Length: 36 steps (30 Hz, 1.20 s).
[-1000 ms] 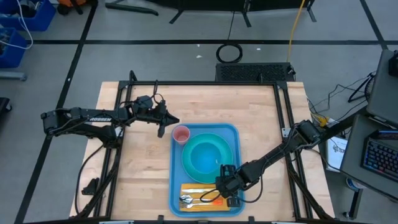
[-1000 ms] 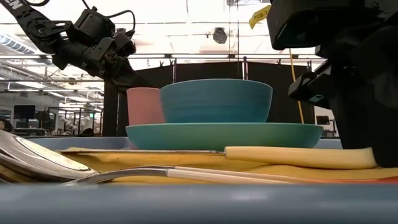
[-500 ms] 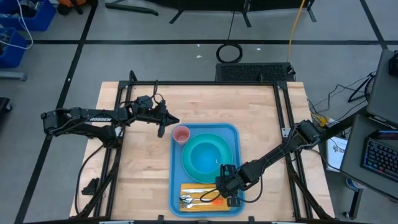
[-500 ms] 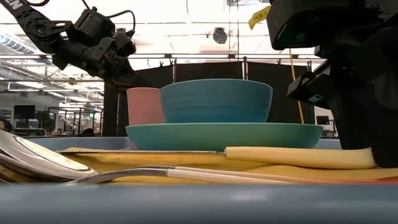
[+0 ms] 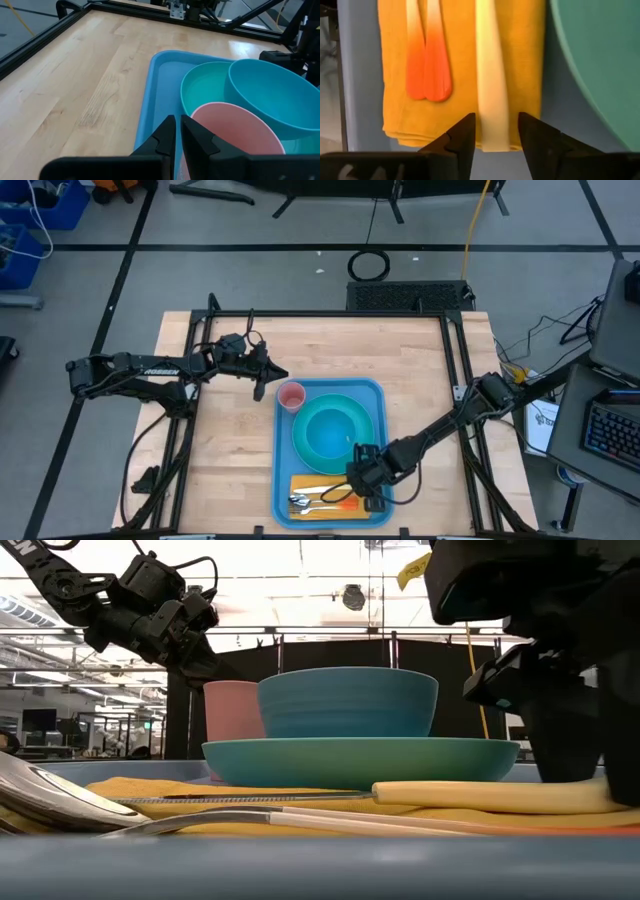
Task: Set up tray
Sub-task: Put the yellow table knife on the yellow table napkin to the top of the orange spoon
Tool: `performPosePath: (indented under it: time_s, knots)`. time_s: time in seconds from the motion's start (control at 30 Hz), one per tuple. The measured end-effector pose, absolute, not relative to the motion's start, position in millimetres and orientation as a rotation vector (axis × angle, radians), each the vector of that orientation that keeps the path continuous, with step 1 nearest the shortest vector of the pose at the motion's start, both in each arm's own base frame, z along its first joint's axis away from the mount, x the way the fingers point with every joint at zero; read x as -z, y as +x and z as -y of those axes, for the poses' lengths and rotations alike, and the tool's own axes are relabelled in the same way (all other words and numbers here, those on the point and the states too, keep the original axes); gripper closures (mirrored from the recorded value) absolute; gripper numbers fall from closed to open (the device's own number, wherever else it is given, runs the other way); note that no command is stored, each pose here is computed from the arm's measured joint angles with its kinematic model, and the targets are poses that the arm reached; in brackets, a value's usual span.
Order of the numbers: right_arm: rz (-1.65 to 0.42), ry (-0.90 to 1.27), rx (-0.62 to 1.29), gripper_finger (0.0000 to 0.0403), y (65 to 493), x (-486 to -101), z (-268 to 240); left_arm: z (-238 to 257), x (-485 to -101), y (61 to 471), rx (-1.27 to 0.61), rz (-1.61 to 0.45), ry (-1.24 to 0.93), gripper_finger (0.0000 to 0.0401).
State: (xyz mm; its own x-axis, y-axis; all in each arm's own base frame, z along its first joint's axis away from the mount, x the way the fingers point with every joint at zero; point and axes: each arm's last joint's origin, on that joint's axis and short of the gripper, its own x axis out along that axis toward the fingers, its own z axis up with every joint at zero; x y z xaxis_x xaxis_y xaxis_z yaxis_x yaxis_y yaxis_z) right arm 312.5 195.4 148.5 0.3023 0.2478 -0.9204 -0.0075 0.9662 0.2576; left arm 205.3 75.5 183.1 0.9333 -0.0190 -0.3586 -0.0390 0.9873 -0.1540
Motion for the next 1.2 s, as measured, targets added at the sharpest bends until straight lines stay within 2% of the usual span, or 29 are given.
performPosePath:
  time_s: [0.4,0.63,0.97,1.2]
  knots:
    - [-1.255,0.245,-0.158,0.0339,314.3,-148.7,-193.2,-75.3,-182.7,205.2,-0.01,-0.372,-0.164,0.037]
    - [-1.255,0.274,-0.139,0.0319,315.2,-148.8,-192.2,-75.3,-182.8,205.2,-0.01,-0.372,-0.164,0.037]
    - [-1.254,0.279,-0.137,0.0324,315.5,-148.9,-192.1,-75.3,-182.6,205.1,-0.01,-0.373,-0.165,0.037]
    - [-1.252,0.298,-0.156,0.0297,317.0,-149.4,-191.8,-75.2,-182.3,205.0,-0.01,-0.376,-0.166,0.037]
